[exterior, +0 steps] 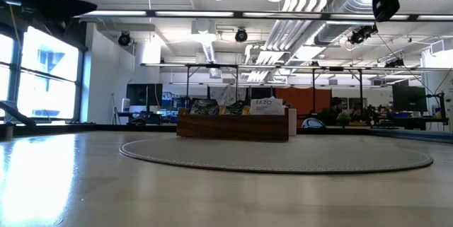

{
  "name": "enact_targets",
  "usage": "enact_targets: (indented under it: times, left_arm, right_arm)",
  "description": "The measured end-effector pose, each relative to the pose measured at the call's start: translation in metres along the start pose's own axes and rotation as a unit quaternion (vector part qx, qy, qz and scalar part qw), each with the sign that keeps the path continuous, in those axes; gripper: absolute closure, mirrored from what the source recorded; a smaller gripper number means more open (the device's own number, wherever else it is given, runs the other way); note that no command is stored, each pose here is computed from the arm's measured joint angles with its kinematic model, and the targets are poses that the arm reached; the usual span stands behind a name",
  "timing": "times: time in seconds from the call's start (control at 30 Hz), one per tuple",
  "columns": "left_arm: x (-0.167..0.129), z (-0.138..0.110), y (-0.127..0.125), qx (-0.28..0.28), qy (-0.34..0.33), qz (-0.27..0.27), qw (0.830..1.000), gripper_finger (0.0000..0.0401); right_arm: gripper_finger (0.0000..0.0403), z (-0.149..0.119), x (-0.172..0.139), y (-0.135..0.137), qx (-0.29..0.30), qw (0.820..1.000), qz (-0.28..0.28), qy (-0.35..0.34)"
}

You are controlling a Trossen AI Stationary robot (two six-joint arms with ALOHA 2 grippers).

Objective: Pick & Place Tea
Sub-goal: Return to Home Position

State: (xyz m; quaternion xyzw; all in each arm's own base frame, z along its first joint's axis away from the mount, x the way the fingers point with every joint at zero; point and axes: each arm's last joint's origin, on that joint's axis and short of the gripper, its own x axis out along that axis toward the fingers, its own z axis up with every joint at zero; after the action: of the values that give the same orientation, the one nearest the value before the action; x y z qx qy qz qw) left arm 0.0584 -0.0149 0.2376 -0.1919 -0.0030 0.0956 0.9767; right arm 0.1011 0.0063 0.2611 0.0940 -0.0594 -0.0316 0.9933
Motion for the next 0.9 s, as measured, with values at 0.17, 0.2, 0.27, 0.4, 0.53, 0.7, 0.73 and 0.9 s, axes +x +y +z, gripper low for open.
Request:
enact_targets:
  times: [0.17,0.2,0.27,0.4,0.53,0.7,0.73,0.9]
  left_arm:
    - [0.003,0.003,-0.009,0.022,-0.023,-0.078,0.996,0.0249]
    - [0.002,0.002,-0.009,0.038,-0.024,-0.094,0.995,0.0249]
    - [0.002,0.006,-0.013,0.055,-0.044,-0.135,0.988,0.0249]
    - [0.004,0.002,-0.014,0.093,-0.065,-0.148,0.982,0.0249]
    - [0.007,-0.009,-0.014,0.099,-0.051,-0.149,0.983,0.0249]
    - [0.011,-0.019,-0.011,0.097,-0.054,-0.115,0.987,0.0249]
    - [0.012,-0.021,-0.011,0.096,-0.061,-0.114,0.987,0.0249]
    - [0.017,-0.036,-0.010,0.111,-0.083,-0.116,0.984,0.0249]
  right_arm:
    - [0.0279,-0.011,-0.012,-0.004,-0.012,1.000,0.002,-0.021]
    - [0.0279,-0.012,-0.014,-0.005,-0.014,0.999,0.000,-0.030]
    - [0.0279,-0.018,-0.016,-0.007,-0.014,0.999,-0.002,-0.032]
    - [0.0279,-0.031,-0.018,-0.010,-0.014,0.999,-0.007,-0.035]
    - [0.0279,-0.050,-0.017,-0.014,-0.019,0.999,-0.035,-0.036]
    - [0.0279,-0.058,-0.016,-0.018,-0.035,0.995,-0.072,-0.060]
    - [0.0279,-0.060,-0.016,-0.018,-0.040,0.995,-0.071,-0.056]
    - [0.0279,-0.062,-0.016,-0.018,-0.071,0.994,-0.067,-0.053]
